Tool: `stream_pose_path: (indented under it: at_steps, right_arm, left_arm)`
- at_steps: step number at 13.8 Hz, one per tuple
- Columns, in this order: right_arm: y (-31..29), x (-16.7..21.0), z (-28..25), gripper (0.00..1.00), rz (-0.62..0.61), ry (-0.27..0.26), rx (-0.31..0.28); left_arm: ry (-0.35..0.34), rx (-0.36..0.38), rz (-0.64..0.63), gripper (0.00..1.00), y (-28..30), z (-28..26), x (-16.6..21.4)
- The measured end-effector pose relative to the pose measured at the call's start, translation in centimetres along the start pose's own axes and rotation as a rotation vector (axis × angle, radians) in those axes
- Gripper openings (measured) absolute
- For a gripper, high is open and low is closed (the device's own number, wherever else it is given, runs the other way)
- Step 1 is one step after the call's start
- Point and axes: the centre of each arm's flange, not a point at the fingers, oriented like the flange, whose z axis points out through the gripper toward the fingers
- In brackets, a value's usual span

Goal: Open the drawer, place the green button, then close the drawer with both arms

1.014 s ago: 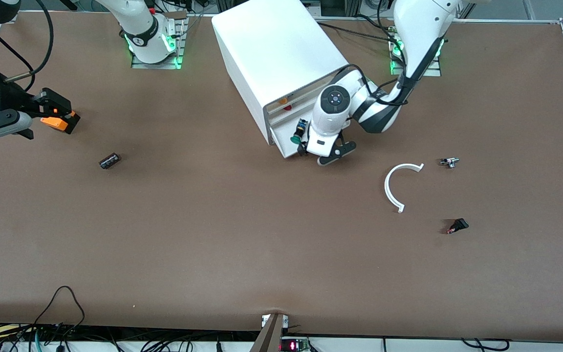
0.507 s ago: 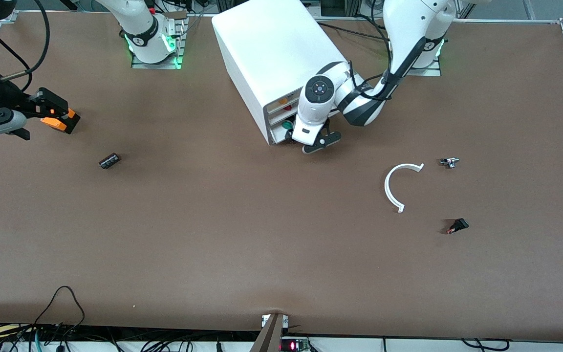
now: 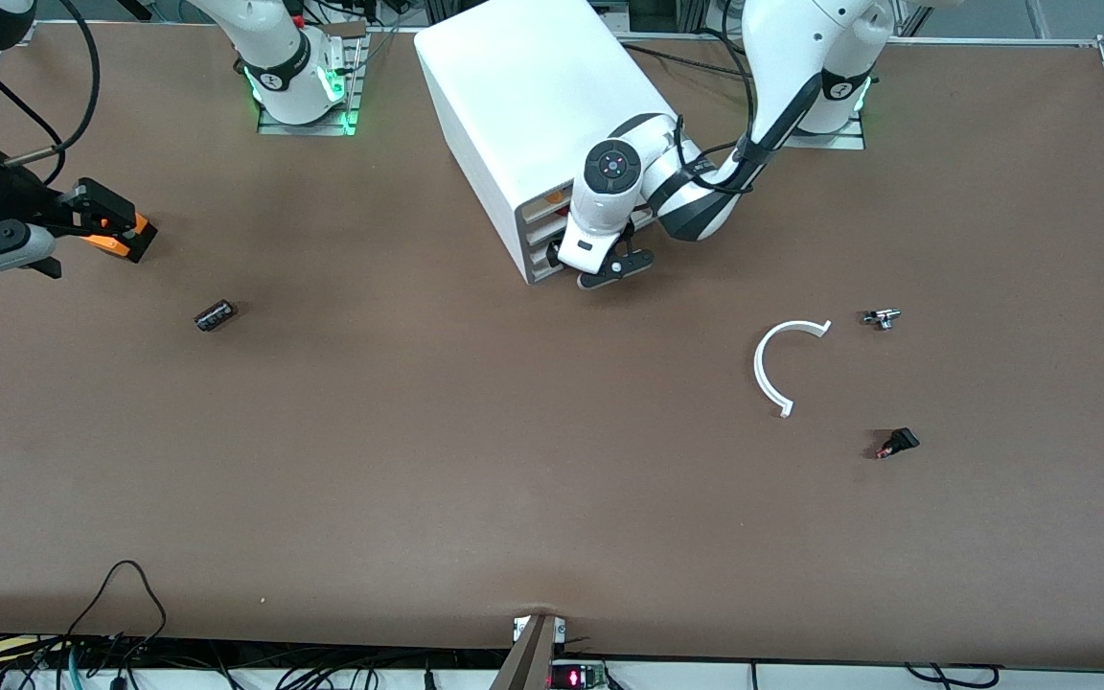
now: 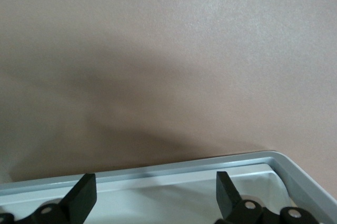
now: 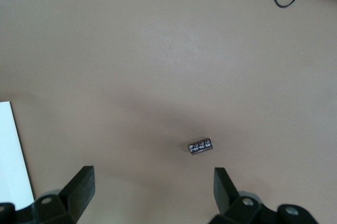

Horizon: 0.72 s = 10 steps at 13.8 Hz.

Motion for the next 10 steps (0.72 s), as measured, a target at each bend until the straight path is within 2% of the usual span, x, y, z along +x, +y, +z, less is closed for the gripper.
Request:
stream_pose_path:
  at_steps: [5, 8, 10]
  right_arm:
    - [-1.1, 0.3, 0.1, 1.0, 0.029, -0.001, 0.002]
    - [-1.3, 0.4, 0.1, 1.0, 0.028, -0.002, 0.002]
    - [-1.3, 0.4, 0.1, 1.0, 0.028, -0.002, 0.002]
  left_arm:
    - [-0.001, -0.025, 0.007, 1.0, 0.6, -0.6, 1.1]
    - [0.014, -0.064, 0.008, 1.0, 0.2, -3.6, 6.8]
    - [0.019, -0.058, 0.019, 1.0, -0.5, -7.2, 11.6]
